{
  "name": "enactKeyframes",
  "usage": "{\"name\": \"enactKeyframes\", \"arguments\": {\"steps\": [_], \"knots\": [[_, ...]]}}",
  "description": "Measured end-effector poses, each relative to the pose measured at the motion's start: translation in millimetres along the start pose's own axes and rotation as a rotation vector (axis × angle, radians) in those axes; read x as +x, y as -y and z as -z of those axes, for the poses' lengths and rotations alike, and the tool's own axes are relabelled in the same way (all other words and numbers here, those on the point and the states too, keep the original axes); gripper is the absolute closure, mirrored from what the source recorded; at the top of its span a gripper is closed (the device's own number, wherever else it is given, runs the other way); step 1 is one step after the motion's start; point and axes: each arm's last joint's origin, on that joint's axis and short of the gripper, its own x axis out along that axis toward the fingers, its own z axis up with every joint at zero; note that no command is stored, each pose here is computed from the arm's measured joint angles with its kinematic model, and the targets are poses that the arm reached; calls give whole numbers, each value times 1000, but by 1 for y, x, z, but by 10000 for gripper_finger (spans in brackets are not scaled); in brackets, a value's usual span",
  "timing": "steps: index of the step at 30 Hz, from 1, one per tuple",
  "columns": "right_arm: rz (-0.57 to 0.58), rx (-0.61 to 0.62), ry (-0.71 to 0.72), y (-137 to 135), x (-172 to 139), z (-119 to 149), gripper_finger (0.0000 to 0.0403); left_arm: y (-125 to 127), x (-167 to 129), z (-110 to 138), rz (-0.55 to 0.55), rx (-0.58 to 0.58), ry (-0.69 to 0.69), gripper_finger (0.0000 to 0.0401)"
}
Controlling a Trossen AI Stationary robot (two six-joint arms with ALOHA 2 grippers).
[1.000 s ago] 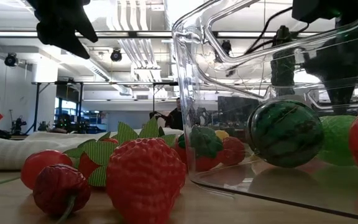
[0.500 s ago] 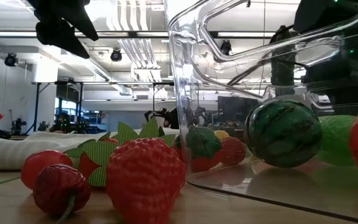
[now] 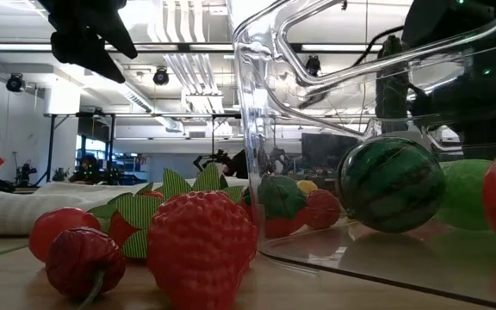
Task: Pick and placing Produce into tupperware
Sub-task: Adjust the transparent bin
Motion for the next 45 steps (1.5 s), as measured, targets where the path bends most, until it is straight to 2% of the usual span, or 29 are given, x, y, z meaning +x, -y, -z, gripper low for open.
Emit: {"name": "enactKeyframes", "arguments": {"steps": [8, 15, 30, 38, 45], "knots": [[-4, -93, -4, -4, 7, -2, 102, 1, 1, 0, 4, -3, 4, 60], [-6, -149, 4, -6, 8, -3, 126, 2, 1, -1, 7, -5, 6, 60], [14, -136, 51, -3, 8, -10, 216, 2, 1, -1, 5, -4, 5, 60], [32, -117, 86, 1, 8, -19, 221, 3, 3, 0, 0, 0, 1, 60], [6, -95, 37, 2, 9, -19, 219, 4, 6, 1, -6, 6, -8, 60]]}}
